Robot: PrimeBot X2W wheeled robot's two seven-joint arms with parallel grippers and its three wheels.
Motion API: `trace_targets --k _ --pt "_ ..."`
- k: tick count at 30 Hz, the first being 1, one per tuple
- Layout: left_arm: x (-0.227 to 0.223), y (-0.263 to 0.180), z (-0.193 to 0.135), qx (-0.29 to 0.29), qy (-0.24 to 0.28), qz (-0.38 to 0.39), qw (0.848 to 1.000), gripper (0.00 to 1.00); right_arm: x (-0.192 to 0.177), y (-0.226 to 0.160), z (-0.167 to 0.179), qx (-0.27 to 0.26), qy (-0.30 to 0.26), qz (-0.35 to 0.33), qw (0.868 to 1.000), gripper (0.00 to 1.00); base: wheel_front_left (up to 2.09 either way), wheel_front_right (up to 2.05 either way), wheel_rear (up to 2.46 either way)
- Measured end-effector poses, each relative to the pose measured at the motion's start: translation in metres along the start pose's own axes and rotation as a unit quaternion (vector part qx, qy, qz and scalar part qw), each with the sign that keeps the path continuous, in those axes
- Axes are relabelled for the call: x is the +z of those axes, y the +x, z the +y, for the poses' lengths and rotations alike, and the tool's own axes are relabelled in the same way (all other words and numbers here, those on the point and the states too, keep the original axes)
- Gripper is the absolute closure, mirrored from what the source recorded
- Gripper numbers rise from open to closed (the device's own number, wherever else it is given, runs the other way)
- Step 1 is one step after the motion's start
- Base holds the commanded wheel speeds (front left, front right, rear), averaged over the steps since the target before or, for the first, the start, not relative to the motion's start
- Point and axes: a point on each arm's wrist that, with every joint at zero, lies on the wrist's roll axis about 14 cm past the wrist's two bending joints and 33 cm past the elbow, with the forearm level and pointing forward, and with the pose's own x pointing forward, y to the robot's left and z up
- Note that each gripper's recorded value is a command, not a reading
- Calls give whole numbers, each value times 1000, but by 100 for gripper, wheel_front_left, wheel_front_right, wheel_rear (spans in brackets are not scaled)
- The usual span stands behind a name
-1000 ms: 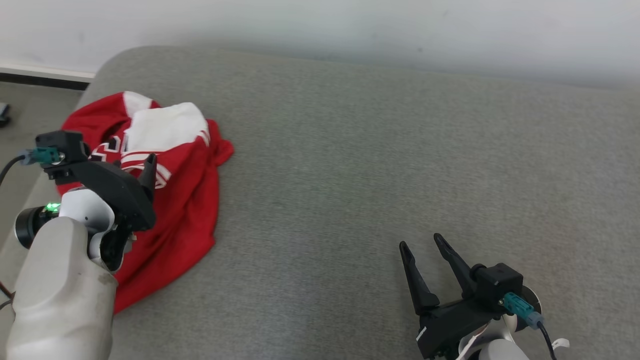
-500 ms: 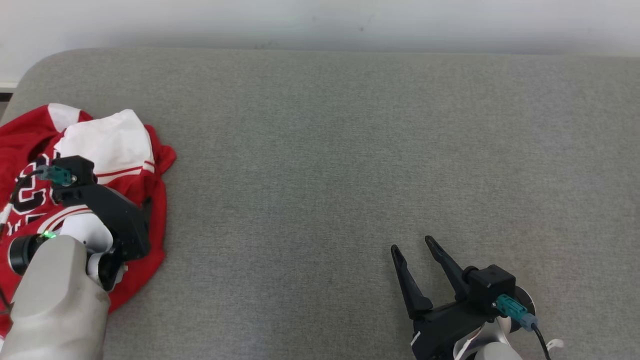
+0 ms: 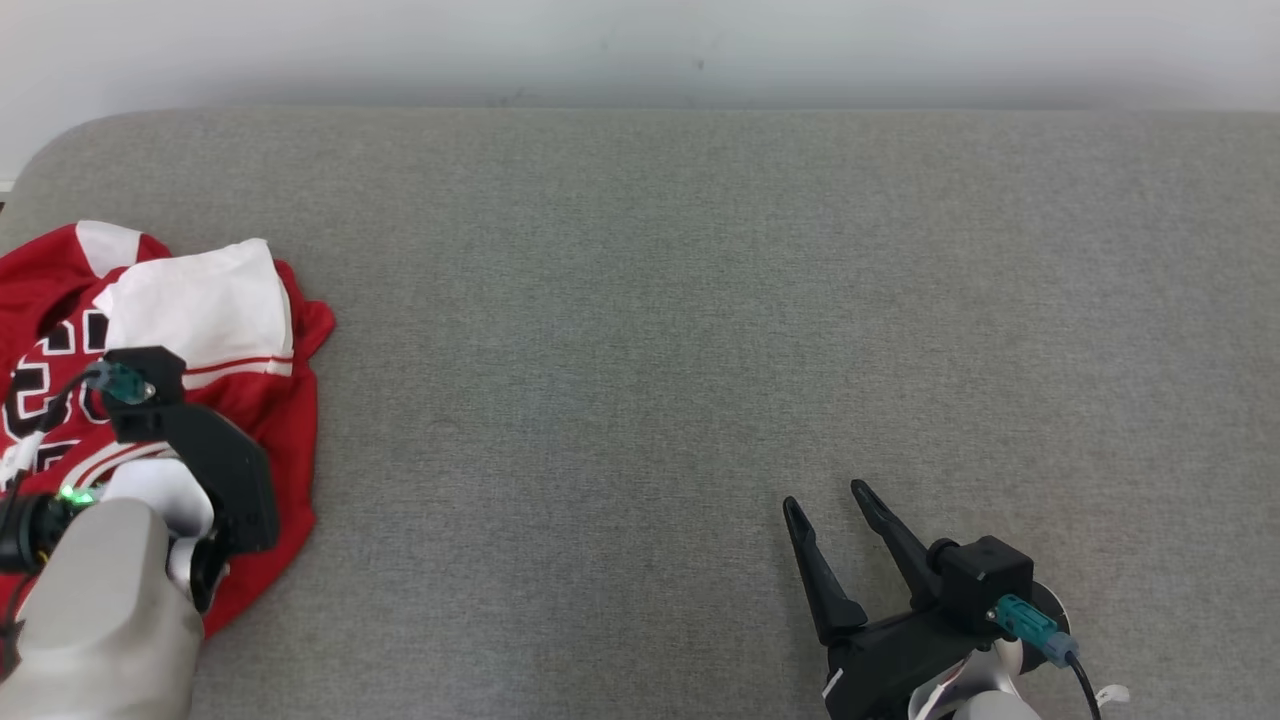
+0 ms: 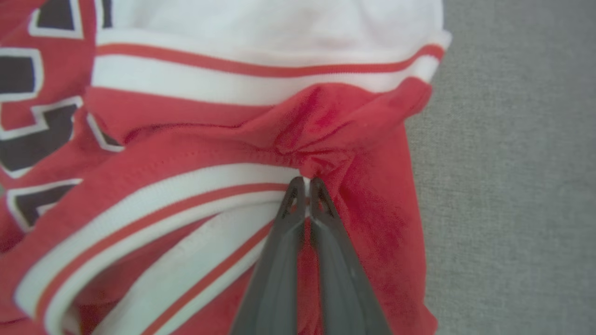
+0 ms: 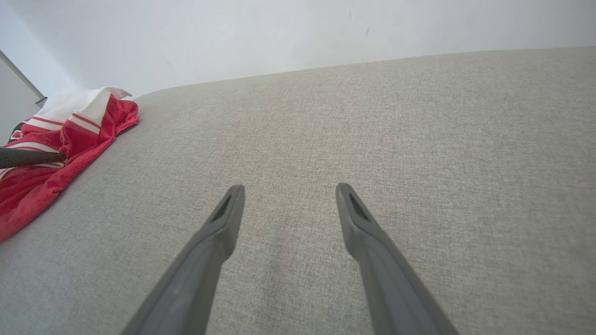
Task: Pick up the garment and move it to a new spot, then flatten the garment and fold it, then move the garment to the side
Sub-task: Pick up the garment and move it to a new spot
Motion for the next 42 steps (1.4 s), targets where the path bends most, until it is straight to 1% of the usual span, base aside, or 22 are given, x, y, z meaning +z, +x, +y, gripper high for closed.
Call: trace_targets --k 2,4,9,11,12,13,14,17,20,23,29,34,40,42 --pt "12 -3 4 5 -2 -23 1000 100 1 1 1 1 2 -2 1000 0 0 0 0" --pt "33 -7 7 7 -8 -56 998 100 2 2 3 4 5 -6 1000 0 0 0 0" --pt "87 -26 13 10 -9 -148 989 100 5 4 10 12 11 -14 1000 0 0 0 0" --pt "114 -38 12 7 -2 -194 981 100 8 3 11 13 15 -19 1000 0 0 0 0" --pt "143 -53 6 -2 2 -242 970 100 11 2 12 13 18 -25 999 0 0 0 0" --pt "143 -53 6 -2 2 -242 970 100 11 2 12 13 18 -25 999 0 0 0 0" --pt "155 -61 1 -7 7 -264 965 100 12 1 12 13 18 -28 999 0 0 0 0" --pt "192 -86 -16 -28 20 -327 944 100 17 -2 11 9 21 -37 999 0 0 0 0" --pt "230 -113 -36 -48 36 -388 920 100 20 -8 8 1 26 -45 999 0 0 0 0" --pt "261 -138 -63 -74 55 -439 894 100 20 -15 0 -13 32 -49 998 0 0 0 0" --pt "310 -190 -121 -132 66 -517 843 100 23 -34 -18 -48 38 -62 996 0 0 0 0" --pt "338 -233 -174 -192 61 -565 800 100 28 -52 -35 -81 42 -76 993 0 0 0 0" --pt "349 -270 -242 -276 46 -591 757 100 33 -77 -59 -127 45 -91 987 0 0 0 0" --pt "350 -279 -263 -302 42 -594 745 100 35 -84 -68 -142 47 -98 984 0 0 0 0"
